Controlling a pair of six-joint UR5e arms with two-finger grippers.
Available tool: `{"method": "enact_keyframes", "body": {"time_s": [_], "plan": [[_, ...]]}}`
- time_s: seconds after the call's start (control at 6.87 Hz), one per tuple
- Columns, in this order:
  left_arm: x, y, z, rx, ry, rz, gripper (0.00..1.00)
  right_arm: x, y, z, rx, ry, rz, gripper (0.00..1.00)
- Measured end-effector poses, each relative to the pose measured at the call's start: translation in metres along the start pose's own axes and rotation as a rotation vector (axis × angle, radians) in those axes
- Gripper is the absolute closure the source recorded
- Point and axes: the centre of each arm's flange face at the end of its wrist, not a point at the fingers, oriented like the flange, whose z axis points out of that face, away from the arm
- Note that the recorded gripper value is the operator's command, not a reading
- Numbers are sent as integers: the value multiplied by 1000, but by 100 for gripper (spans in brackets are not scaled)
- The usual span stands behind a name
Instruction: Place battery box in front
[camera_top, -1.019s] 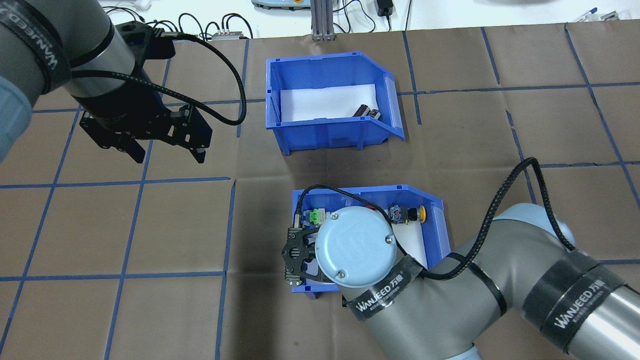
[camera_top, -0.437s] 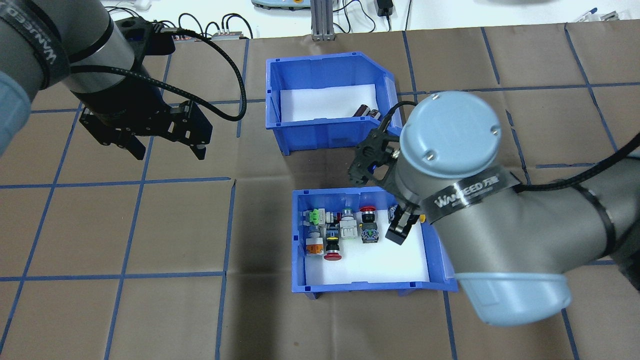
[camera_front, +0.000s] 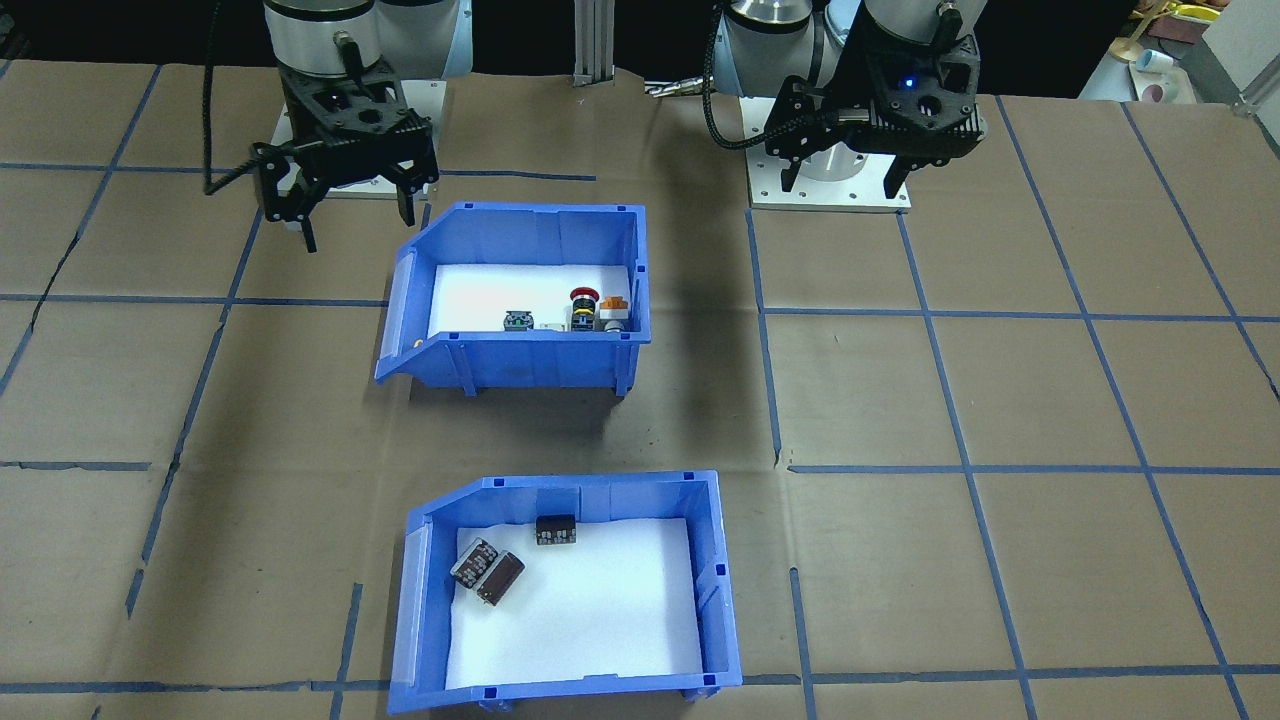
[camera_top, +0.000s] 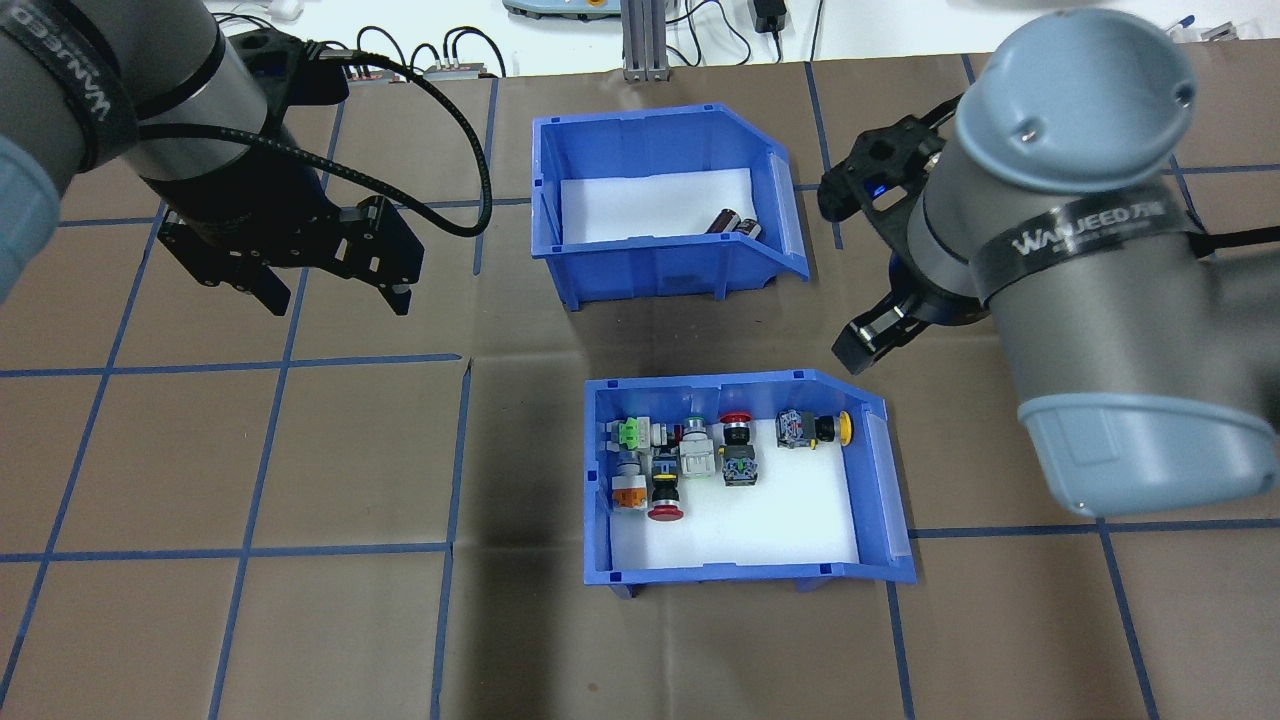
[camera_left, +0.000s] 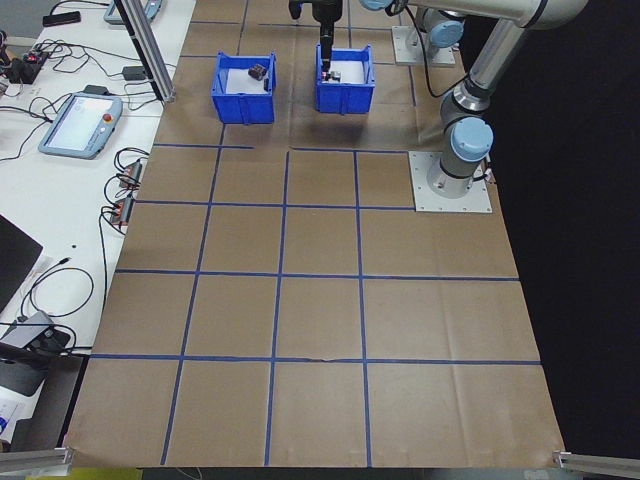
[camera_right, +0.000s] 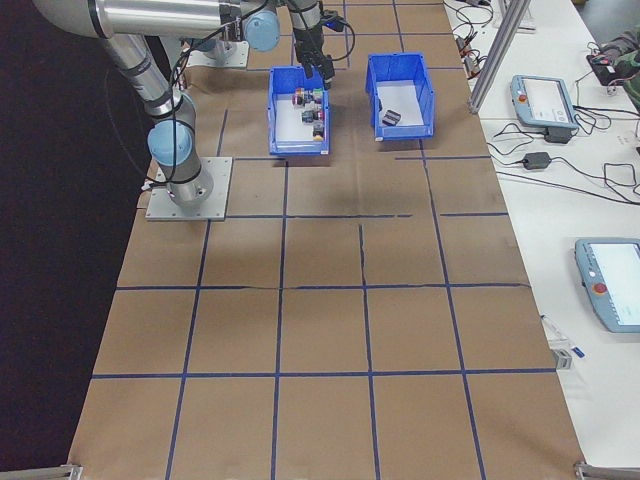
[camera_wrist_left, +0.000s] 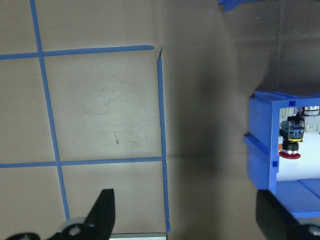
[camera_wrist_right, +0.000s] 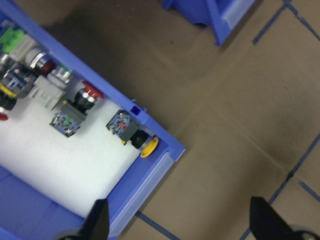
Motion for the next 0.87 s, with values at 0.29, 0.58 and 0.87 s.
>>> {"method": "enact_keyframes", "body": {"time_s": [0.29, 0.58, 0.87], "plan": [[0, -1, -1, 2, -2, 0, 1, 25, -15, -8, 27, -29, 274, 0], [0, -3, -1, 0, -2, 0, 1, 39, -38, -1, -14, -53, 386, 0], [0, -4, -1, 0, -3, 0, 1, 64, -62, 9, -100, -78, 444, 0]]}}
